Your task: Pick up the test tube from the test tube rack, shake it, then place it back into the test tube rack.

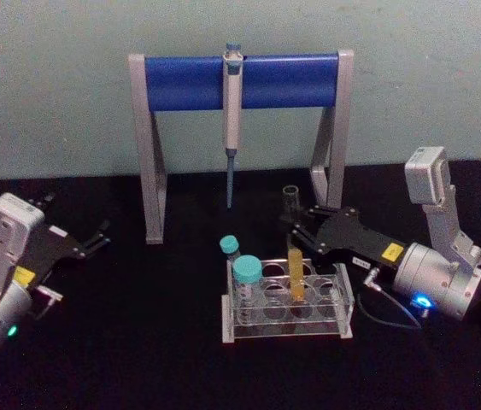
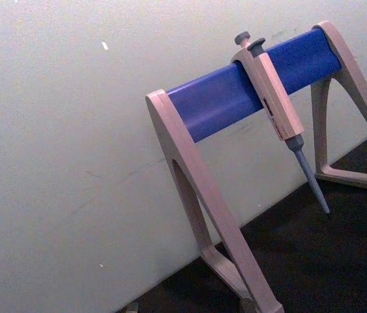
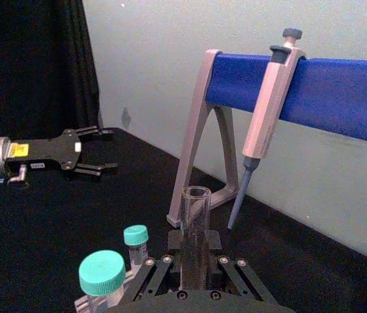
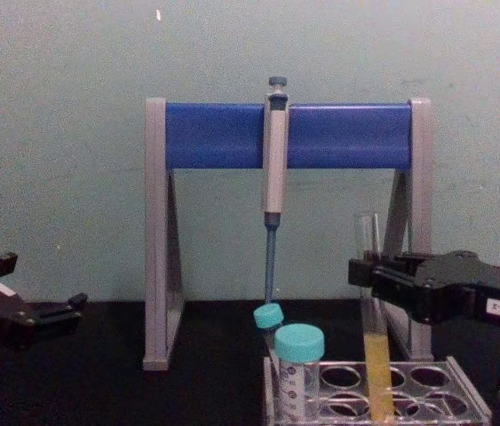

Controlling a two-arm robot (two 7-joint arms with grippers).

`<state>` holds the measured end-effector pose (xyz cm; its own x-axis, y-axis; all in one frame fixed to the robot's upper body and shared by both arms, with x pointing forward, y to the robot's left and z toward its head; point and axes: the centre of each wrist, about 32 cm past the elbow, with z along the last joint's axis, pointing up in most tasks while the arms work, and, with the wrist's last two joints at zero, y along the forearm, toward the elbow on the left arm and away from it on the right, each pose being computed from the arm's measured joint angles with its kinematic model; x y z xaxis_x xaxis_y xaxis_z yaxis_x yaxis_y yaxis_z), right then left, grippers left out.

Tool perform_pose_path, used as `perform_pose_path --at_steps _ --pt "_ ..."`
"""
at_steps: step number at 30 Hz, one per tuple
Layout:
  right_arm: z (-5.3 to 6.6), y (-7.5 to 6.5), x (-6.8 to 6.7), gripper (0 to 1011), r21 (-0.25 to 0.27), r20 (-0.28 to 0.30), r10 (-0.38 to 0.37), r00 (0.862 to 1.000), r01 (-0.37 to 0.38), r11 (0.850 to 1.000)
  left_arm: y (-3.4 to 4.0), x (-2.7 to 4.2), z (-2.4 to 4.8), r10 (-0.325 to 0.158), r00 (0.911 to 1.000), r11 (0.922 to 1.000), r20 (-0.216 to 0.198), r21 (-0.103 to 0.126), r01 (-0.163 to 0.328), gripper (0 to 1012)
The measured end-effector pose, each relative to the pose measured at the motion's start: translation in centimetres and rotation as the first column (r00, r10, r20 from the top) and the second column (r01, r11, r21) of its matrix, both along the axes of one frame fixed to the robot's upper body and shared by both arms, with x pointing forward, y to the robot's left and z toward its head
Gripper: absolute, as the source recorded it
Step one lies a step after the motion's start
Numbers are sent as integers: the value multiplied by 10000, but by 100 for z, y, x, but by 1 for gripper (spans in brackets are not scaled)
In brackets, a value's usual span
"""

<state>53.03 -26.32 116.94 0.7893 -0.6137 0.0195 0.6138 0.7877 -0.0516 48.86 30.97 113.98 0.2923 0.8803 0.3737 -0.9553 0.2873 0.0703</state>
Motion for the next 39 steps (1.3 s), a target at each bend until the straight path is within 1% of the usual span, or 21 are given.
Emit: perform_pose_path --at_steps 18,26,39 --pt "-18 8 15 232 -161 -271 83 9996 -87 9998 0 0 0 0 10000 10000 1 0 0 1001" --pt "-17 9 16 232 -310 -273 -20 9996 11 9995 0 0 0 0 10000 10000 1 0 0 1001" --pt "-14 10 15 232 -300 -271 -7 9996 -1 9996 0 0 0 0 10000 10000 1 0 0 1001"
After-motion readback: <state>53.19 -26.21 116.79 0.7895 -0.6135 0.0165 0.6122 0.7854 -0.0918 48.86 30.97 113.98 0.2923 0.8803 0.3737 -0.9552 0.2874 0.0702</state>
